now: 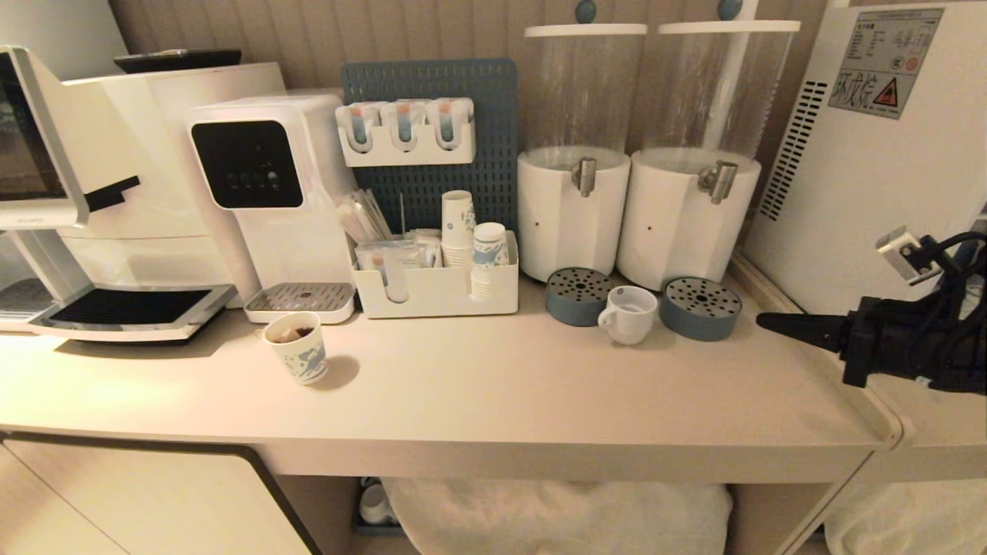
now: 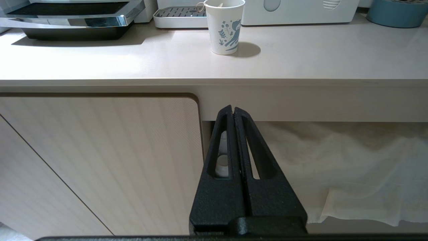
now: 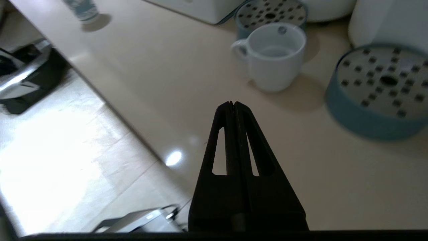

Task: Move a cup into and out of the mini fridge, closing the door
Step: Put the ceramic cup in the freezer

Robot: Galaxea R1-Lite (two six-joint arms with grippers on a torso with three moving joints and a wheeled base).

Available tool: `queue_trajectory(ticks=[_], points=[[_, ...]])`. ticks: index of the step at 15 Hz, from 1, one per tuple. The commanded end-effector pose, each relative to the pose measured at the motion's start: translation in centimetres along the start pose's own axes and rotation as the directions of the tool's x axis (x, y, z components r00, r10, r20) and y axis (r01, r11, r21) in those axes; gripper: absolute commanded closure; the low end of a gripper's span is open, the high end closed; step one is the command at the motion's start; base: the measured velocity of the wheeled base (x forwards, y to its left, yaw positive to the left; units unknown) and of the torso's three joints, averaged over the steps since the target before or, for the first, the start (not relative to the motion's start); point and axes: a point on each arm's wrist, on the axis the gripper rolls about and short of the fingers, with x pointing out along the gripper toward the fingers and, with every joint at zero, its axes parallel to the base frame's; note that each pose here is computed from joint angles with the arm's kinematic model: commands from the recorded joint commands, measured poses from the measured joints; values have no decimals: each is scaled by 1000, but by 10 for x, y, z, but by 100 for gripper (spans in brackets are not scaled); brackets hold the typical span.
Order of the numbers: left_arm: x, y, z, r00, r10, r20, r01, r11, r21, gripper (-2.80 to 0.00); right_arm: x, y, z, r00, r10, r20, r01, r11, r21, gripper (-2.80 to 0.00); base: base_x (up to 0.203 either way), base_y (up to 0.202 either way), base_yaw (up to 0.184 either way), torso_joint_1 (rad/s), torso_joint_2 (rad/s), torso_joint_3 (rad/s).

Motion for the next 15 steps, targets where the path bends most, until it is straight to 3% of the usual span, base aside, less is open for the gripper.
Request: queue_trajectory(ticks=[1, 6, 15], points=[[0, 0, 0, 1000, 0, 0, 0, 1000, 0, 0, 27, -19, -27, 1000, 24, -21, -23, 1000, 15, 0, 0, 0, 0, 0, 0, 0], [0, 0, 0, 1000, 0, -1, 0, 1000, 0, 0, 75, -32, -59, 997, 75, -26, -76, 997, -11, 0, 0, 0, 0, 0, 0, 0], [0, 0, 0, 1000, 0, -1, 0, 1000, 0, 0, 102, -44, -71, 994, 95, -49, -95, 995, 9, 0, 0, 0, 0, 0, 0, 0]])
